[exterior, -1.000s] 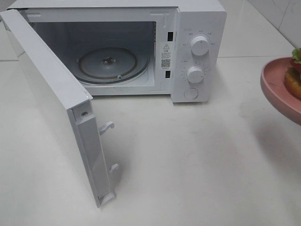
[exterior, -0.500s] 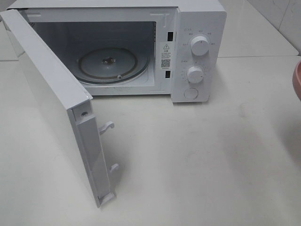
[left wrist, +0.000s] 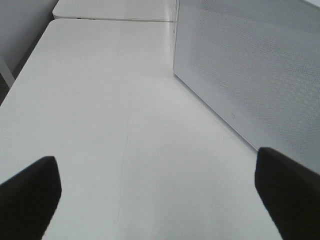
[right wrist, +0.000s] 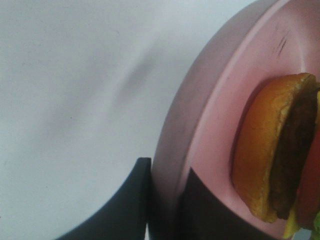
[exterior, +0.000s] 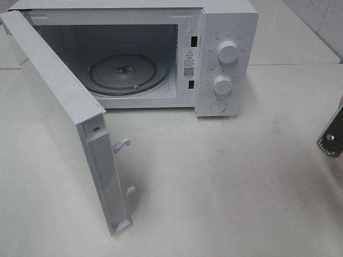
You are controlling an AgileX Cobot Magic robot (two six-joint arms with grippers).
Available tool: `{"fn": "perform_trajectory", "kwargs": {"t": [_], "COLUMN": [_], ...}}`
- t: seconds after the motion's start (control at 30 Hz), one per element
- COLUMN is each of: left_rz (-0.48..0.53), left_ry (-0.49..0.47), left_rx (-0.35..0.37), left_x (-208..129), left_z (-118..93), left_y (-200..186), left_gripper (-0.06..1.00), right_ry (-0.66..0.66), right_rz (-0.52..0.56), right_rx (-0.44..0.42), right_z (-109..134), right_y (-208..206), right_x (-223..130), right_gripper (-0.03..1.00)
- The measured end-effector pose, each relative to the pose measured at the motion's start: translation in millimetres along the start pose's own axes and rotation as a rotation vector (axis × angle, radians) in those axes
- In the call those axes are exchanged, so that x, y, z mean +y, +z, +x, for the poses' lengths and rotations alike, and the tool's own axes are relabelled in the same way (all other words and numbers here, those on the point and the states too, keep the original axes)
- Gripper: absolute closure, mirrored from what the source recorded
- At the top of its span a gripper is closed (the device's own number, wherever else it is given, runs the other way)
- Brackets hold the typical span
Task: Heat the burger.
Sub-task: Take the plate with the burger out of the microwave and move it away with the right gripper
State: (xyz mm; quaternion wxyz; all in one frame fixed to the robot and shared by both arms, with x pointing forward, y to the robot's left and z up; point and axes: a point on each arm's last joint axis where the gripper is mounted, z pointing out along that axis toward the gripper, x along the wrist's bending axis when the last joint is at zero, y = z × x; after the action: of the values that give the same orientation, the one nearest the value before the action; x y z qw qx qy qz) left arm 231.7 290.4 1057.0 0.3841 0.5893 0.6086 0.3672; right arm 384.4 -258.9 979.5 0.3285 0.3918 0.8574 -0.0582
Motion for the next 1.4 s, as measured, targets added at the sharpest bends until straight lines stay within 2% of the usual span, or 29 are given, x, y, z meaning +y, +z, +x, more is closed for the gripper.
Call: {"fn": "perform_trajectory", "kwargs": {"t": [0.37, 0.43, 0.57, 0.77, 1.07, 1.4], "left_rz": [0.000, 0.000, 0.000, 0.000, 0.000, 0.000], "left_ry": [0.000, 0.000, 0.000, 0.000, 0.000, 0.000], "left_rx": [0.000, 0.000, 0.000, 0.000, 0.000, 0.000], "left_x": [0, 0, 0, 0, 0, 0], "left_z": [0, 0, 0, 0, 0, 0], "left_y": [0, 0, 0, 0, 0, 0], "left_gripper": [-0.03, -0.03, -0.03, -0.03, -0.03, -0.03], "right_ry": [0.136, 0.210, 0.241, 0.223, 0.288, 0.258], "right_rz": [0.145, 0.181, 0.207, 0.290, 0.336, 0.396], "right_rx": [0.002, -0.006, -0.017, -0.035, -0.037, -0.076], "right_z": [18, 23, 28, 43, 57, 71], "right_y": [27, 37, 46, 69, 87, 109], "right_x": [13, 25, 34, 42, 47, 47], "right_gripper": [0.83, 0.83, 0.83, 0.83, 0.83, 0.83]}}
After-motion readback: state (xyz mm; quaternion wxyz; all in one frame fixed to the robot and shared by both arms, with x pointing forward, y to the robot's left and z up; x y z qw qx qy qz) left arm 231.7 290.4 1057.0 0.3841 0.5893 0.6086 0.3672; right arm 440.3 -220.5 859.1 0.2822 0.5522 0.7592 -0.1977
